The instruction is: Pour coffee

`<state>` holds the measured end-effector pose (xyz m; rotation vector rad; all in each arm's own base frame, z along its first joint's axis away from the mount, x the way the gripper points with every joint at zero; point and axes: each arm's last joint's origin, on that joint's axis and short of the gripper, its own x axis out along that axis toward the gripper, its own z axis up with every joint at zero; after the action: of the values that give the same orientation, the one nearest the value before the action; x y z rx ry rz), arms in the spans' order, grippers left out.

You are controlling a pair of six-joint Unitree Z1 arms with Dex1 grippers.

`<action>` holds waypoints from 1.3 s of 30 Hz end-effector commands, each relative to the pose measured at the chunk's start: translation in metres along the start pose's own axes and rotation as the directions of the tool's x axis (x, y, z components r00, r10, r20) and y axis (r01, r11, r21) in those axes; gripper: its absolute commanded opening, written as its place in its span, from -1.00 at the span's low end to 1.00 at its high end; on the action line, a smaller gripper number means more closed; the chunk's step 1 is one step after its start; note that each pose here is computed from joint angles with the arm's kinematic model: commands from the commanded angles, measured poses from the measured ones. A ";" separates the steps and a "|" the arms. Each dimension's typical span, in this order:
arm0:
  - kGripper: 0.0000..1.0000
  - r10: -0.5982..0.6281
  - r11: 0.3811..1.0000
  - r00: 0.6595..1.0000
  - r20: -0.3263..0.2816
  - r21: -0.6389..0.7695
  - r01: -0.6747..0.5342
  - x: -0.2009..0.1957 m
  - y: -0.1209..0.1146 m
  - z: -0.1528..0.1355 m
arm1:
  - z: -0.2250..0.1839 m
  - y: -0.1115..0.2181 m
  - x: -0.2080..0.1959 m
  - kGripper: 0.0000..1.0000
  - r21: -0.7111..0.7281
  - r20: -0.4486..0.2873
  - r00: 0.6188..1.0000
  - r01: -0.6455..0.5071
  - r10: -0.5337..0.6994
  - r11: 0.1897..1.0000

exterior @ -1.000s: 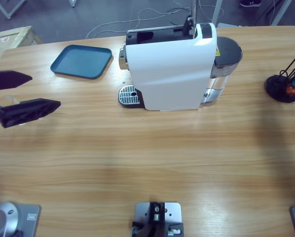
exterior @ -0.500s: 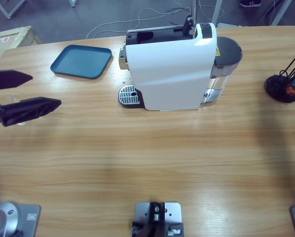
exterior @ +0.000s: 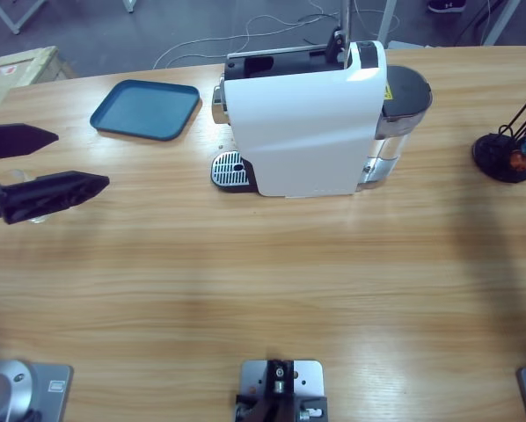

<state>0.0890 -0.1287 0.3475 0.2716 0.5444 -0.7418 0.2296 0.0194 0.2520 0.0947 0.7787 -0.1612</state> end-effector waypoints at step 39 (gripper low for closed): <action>0.98 -0.032 0.999 0.998 -0.045 -0.010 0.032 0.018 -0.008 -0.011 | 0.053 -0.008 -0.099 -1.00 0.088 0.195 0.981 0.000 -0.017 0.996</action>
<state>0.0898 -0.1341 0.3402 0.2575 0.5581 -0.7596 0.2280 0.0169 0.3145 0.1301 0.6895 -0.2012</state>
